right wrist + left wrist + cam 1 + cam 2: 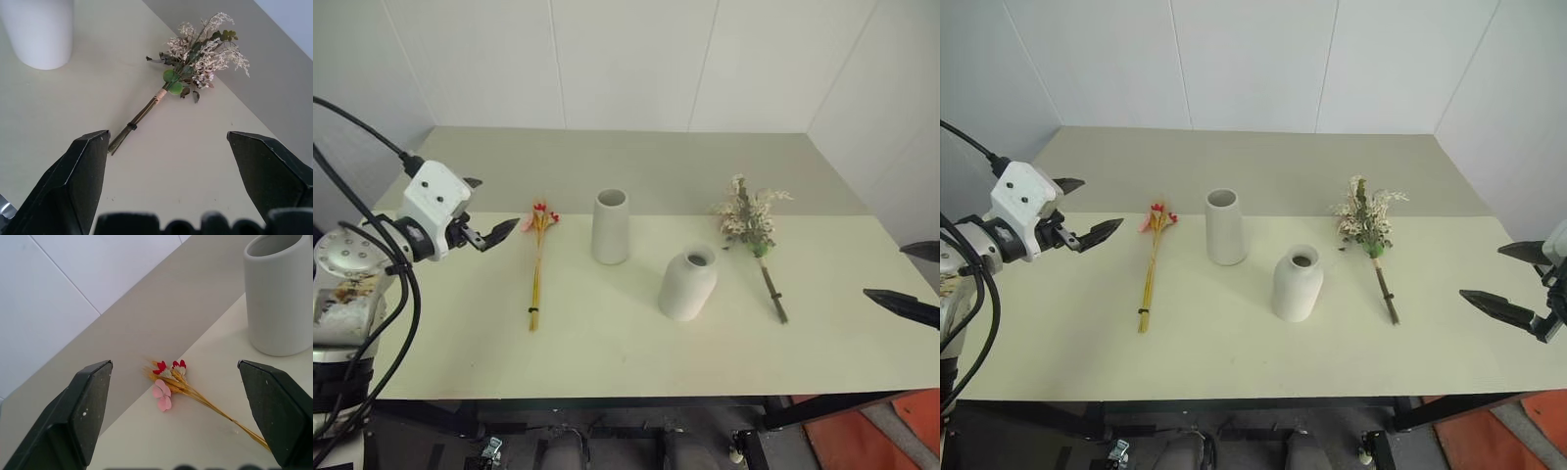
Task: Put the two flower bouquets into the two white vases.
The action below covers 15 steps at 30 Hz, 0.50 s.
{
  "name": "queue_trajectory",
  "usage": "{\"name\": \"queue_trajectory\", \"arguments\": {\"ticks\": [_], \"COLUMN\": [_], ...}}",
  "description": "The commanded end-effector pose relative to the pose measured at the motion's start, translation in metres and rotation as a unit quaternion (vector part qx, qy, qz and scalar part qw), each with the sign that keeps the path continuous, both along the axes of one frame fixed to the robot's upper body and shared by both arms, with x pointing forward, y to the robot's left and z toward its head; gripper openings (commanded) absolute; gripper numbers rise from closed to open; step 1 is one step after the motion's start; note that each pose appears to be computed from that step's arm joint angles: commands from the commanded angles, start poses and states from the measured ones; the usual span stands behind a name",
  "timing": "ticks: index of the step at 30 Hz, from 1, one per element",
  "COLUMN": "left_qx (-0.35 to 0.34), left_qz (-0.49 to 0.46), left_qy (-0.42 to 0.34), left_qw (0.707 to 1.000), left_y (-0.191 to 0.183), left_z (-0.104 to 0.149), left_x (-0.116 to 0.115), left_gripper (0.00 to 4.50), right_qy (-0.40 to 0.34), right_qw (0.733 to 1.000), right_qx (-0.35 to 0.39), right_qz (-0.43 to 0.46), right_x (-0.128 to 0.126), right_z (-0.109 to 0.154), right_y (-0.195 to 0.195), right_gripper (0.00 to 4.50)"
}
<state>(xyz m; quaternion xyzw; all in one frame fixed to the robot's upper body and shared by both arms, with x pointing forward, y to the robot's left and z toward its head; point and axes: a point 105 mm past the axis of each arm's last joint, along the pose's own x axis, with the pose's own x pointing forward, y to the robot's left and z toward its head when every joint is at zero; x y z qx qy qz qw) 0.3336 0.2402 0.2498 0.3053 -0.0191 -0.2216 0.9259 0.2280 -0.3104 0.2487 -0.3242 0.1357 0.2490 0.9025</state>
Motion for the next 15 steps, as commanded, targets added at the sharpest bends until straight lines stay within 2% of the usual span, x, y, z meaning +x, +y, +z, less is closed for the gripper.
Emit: {"name": "queue_trajectory", "arguments": {"ticks": [1,12,15], "left_qx": [-0.010,-0.013,-0.039], "left_qz": [-0.016,-0.016,0.017], "left_qy": [-0.019,0.018,0.067], "left_qw": [1.000,1.000,0.997], "left_y": [-0.007,-0.009,-0.007], "left_z": [0.011,0.003,-0.003], "left_x": [-0.002,-0.002,0.002], "left_gripper": [4.46,4.46,4.46], "right_qy": [-0.029,-0.033,-0.037], "right_qw": [0.999,0.999,0.999], "right_qx": [-0.012,-0.009,-0.010], "right_qz": [-0.006,-0.008,-0.004], "right_x": [-0.002,-0.002,-0.001], "right_z": [0.015,0.013,0.014], "right_y": [-0.001,0.000,0.003], "right_gripper": [4.50,4.50,4.50]}}
